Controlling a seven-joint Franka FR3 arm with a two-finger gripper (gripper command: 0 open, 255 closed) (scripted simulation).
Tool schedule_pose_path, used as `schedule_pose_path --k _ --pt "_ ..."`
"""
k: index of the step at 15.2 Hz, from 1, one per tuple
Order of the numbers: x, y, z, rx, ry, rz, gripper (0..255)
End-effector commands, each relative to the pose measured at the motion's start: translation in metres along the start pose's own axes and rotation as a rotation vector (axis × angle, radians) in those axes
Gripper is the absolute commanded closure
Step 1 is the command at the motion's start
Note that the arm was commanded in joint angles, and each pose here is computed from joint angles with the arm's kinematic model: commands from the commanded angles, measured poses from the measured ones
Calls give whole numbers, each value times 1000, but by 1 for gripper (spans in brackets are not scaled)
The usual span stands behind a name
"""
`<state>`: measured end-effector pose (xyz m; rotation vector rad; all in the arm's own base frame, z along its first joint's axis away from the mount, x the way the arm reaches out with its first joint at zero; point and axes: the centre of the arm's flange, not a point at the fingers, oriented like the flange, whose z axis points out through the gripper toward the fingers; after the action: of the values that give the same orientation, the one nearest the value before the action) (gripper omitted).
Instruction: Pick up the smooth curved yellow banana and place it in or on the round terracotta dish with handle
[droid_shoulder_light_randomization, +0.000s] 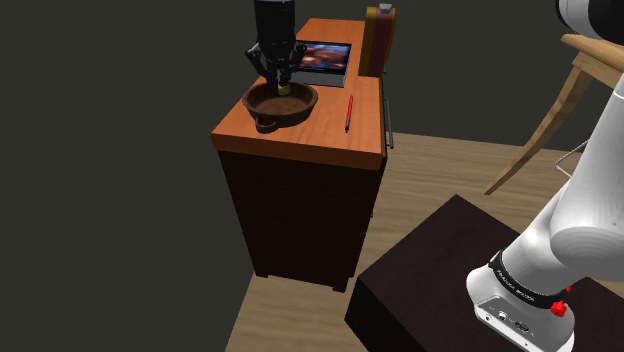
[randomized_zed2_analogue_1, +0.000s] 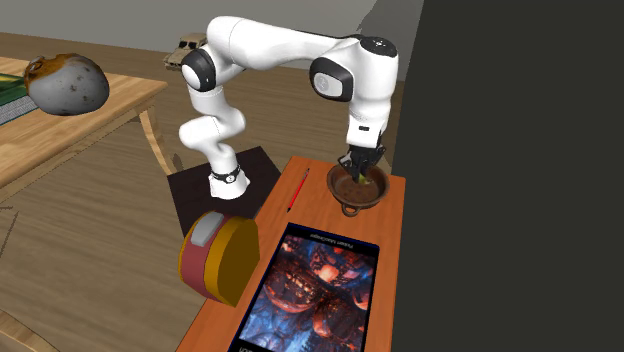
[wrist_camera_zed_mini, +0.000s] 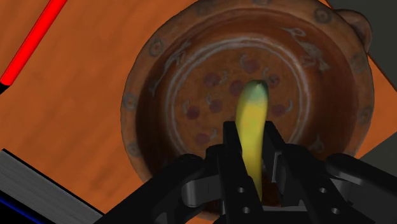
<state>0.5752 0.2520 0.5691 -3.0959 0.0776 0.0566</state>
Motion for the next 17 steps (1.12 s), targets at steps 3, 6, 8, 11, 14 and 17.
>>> schedule_pose_path --k 3,6,8,11,14,17 --pt "0 0 0 0 0 0 255" --pt "0 0 0 0 0 0 0" --pt "0 0 0 0 0 0 0" --pt "0 0 -26 0 0 0 0" --pt "0 0 -50 0 0 0 0" --pt "0 0 -50 0 0 0 0"
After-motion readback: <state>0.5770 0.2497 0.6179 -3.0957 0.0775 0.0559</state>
